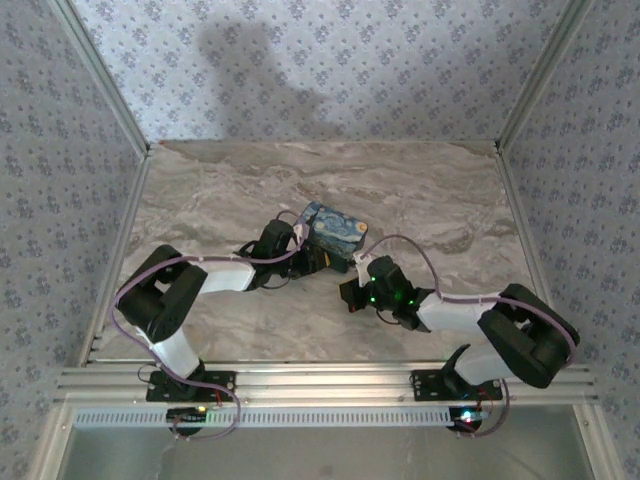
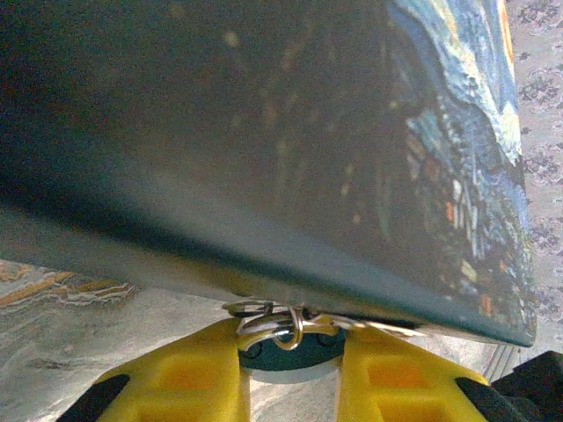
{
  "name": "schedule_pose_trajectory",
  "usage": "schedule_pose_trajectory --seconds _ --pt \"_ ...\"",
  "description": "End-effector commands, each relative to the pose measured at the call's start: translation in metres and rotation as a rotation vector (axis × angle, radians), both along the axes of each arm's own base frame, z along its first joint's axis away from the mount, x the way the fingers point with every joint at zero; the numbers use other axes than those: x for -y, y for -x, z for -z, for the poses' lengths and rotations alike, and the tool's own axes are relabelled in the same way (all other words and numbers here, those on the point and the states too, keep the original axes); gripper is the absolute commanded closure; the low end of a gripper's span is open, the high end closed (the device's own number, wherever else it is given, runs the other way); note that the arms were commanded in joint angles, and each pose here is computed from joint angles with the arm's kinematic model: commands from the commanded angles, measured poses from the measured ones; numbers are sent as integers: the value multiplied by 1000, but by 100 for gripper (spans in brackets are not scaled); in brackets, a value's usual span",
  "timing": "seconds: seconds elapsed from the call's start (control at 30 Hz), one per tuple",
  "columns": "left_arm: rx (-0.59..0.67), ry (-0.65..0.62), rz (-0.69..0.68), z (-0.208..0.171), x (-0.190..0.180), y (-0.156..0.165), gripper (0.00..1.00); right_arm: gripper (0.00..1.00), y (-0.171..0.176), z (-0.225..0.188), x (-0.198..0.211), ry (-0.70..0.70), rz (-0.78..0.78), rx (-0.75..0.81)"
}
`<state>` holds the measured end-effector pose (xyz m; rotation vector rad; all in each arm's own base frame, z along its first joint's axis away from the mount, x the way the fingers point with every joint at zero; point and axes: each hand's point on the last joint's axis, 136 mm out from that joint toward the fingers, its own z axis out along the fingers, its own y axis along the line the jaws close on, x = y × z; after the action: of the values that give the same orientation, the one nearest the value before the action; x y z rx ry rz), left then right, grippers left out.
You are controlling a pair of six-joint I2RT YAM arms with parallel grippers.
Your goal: Unlock the padlock with the key
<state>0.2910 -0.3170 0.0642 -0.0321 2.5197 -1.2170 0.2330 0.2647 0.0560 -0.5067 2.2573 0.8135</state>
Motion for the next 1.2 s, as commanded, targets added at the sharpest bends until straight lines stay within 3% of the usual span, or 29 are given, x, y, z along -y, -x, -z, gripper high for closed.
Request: schedule_pose_trajectory --seconds 0.0,1.17 --pt "34 75 3 -31 10 -6 77 100 -11 -6 -2 -35 69 27" --pt "35 67 19 -32 22 -1 77 100 -38 -11 -6 -101 226 30"
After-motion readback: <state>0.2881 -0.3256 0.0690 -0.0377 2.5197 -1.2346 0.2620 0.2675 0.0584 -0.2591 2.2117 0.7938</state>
